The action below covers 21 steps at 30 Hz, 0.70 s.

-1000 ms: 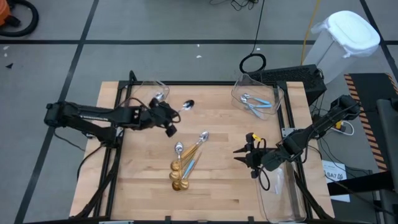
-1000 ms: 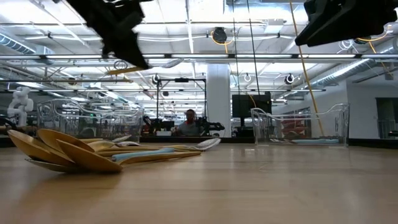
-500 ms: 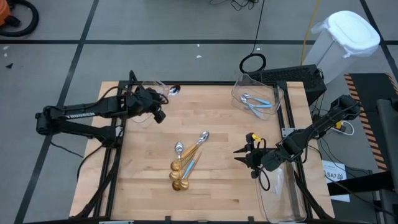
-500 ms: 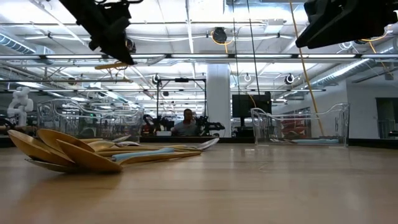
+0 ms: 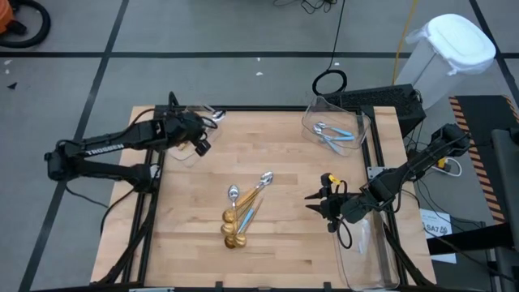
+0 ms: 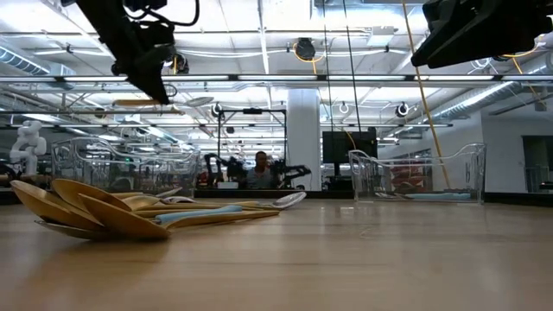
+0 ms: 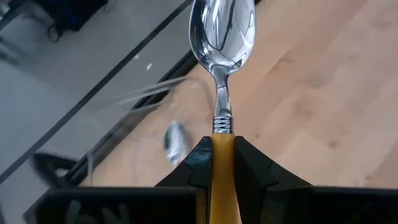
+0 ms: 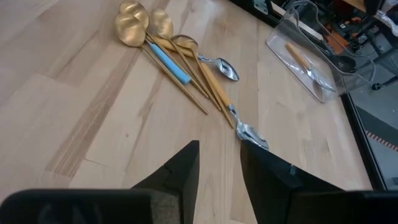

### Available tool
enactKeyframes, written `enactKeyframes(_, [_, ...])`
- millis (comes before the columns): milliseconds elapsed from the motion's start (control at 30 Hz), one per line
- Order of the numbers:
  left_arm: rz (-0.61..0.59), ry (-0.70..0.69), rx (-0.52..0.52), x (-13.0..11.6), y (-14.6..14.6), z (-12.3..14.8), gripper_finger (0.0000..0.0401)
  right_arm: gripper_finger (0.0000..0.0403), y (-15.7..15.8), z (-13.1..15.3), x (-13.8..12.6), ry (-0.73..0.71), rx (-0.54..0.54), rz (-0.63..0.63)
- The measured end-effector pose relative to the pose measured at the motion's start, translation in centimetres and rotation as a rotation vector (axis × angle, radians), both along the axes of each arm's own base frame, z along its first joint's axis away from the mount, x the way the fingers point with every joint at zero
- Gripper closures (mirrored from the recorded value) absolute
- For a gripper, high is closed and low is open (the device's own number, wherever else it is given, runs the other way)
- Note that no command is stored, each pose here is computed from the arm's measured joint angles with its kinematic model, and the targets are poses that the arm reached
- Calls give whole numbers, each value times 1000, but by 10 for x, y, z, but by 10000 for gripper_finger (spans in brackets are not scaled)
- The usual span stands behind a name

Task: Sort silverware by color (type)
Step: Put the yellow spoon into the top left transparent bin

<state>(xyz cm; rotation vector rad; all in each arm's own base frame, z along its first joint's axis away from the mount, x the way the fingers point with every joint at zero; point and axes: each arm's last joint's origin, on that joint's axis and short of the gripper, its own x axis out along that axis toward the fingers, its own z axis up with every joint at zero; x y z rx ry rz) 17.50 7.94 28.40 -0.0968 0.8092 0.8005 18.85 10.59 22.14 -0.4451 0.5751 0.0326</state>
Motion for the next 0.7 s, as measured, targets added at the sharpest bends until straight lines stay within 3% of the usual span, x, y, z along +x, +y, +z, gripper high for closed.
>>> enactKeyframes(333, [69,68,-35,-14,18,-7,364,289,0,0,0,-1,6,-4])
enactKeyframes(700, [155,116,-101,-26,29,-47,364,289,0,0,0,0,6,-4])
